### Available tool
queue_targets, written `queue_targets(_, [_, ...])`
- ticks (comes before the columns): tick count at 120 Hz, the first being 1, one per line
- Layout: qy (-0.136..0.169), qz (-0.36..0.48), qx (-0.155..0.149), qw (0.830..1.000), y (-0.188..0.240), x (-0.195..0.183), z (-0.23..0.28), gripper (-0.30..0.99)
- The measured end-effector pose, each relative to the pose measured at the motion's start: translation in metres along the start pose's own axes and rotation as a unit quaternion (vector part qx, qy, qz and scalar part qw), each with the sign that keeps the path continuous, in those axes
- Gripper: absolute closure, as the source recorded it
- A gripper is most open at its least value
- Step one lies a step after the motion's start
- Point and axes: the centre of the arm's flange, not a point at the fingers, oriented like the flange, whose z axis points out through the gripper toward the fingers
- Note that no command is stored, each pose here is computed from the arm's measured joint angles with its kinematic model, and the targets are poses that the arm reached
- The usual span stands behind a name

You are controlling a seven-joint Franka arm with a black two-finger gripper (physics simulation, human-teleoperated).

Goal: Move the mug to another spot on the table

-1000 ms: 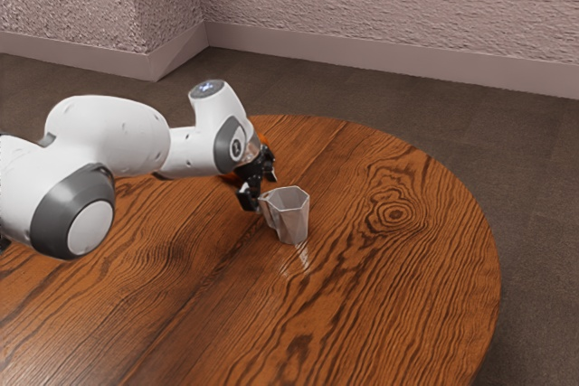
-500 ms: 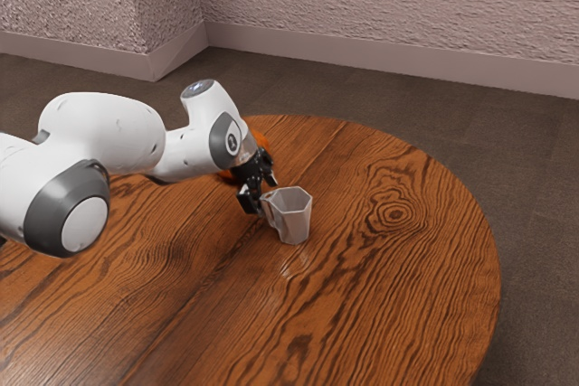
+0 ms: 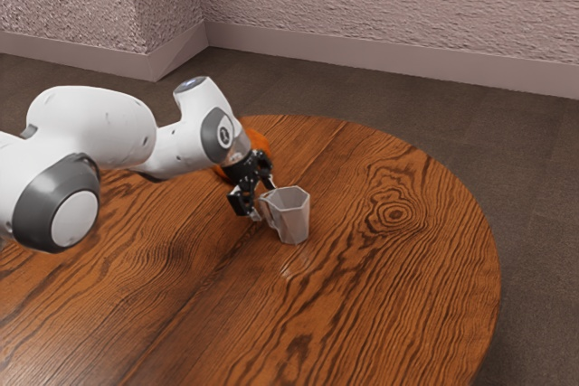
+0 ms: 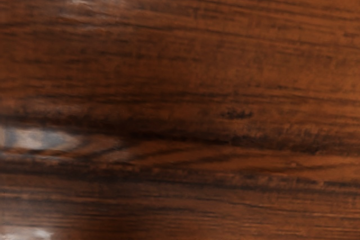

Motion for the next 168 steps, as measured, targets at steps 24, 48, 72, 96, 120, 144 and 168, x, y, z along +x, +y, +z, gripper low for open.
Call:
queue_targets(24, [-0.024, 0.006, 0.002, 1.0, -0.003, -0.001, 0.001, 0.01])
queue_targets(48, [-0.047, 0.004, 0.0, 0.999, -0.005, -0.003, 0.004, 0.11])
queue_targets(72, [-0.054, 0.007, 0.004, 0.998, -0.009, -0.002, 0.01, 0.22])
queue_targets(96, [-0.056, 0.016, 0.003, 0.998, -0.009, -0.003, 0.011, 0.34])
queue_targets(120, [-0.057, 0.022, 0.003, 0.998, -0.009, -0.003, 0.011, 0.46])
queue_targets(144, [-0.057, 0.026, 0.004, 0.998, -0.009, -0.002, 0.01, 0.54])
queue_targets(168, [-0.07, 0.021, 0.003, 0.997, -0.009, 0.0, -0.004, 0.56])
